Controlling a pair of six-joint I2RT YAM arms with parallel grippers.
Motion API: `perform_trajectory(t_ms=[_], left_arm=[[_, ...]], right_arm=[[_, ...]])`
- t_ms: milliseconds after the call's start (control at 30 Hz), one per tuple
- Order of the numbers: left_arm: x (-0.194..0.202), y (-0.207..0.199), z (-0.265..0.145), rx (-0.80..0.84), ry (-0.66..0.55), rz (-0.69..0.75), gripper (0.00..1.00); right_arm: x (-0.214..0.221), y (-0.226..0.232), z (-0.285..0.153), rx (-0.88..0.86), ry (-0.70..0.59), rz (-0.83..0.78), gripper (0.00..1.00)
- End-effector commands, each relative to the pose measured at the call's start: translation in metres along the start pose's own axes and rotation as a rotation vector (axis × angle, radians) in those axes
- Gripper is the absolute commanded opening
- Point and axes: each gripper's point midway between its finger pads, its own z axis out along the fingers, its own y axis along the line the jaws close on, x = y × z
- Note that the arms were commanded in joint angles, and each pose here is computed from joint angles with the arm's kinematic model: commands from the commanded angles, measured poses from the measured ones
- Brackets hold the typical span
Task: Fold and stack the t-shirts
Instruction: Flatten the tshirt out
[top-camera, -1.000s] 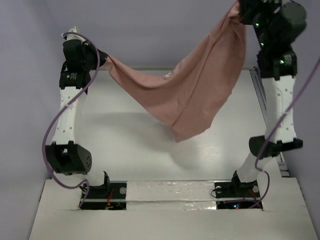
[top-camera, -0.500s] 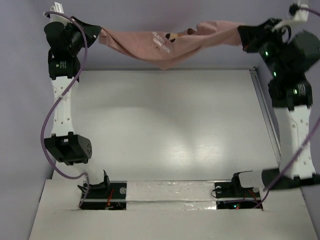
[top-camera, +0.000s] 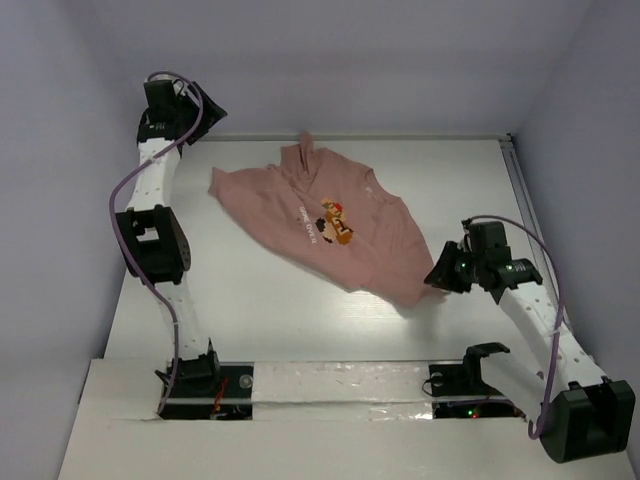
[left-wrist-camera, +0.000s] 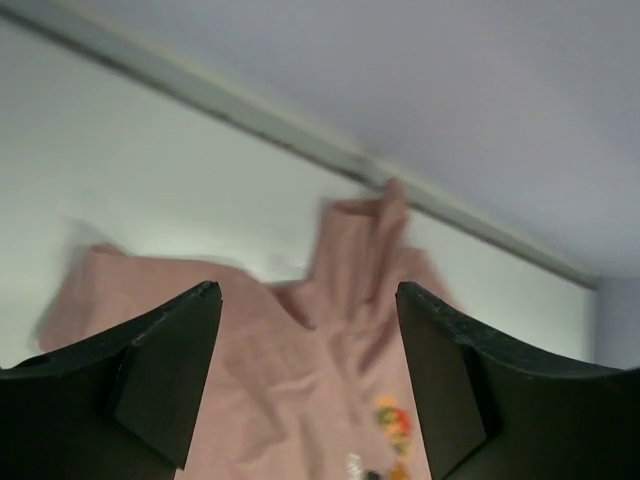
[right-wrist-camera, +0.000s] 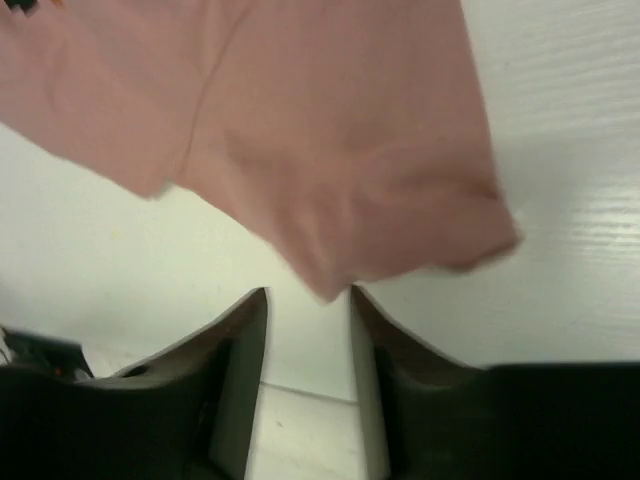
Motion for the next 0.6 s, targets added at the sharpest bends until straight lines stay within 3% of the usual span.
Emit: perform_trajectory(t_ms=[0, 67, 133, 167, 200, 233, 267, 367, 433, 567], left_arm=[[0.022, -0.015, -0.039, -0.130, -0.012, 0.258, 0.68], [0.070, 0.018, -0.048, -0.232, 0.056, 0.294, 0.66], [0.088, 0.025, -0.075, -0.267, 0.037, 0.303, 0.66], [0.124, 0.052, -0.081, -0.322, 0.101, 0.299, 0.65], [0.134, 0.066, -0.089, -0.364, 0.107, 0.283, 0.65], [0.139, 0.067, -0.103, -0.365, 0.097, 0.268, 0.65], [0.166, 0.089, -0.109, -0.396, 0.143, 0.248, 0.65], [0.196, 0.111, -0.113, -0.401, 0.184, 0.195, 0.68], [0.213, 0.120, -0.105, -0.373, 0.242, 0.132, 0.69], [0.211, 0.133, -0.081, -0.342, 0.237, 0.089, 0.69]], right_arm=[[0.008, 0.005, -0.011, 0.001, 0.038, 0.031, 0.49], [-0.006, 0.007, -0.012, 0.012, -0.001, 0.017, 0.69], [-0.022, 0.014, -0.009, -0.009, -0.034, -0.031, 0.72], [-0.028, 0.016, -0.006, -0.010, -0.039, -0.040, 0.72], [-0.032, 0.016, 0.003, -0.002, -0.022, -0.040, 0.72], [-0.042, 0.020, 0.010, -0.022, -0.049, -0.056, 0.70], [-0.046, 0.020, 0.017, -0.023, -0.054, -0.056, 0.60], [-0.055, 0.019, 0.046, -0.030, -0.059, -0.035, 0.32], [-0.069, 0.010, 0.065, 0.015, -0.095, -0.016, 0.32], [-0.096, -0.002, 0.102, 0.080, -0.147, 0.006, 0.58]])
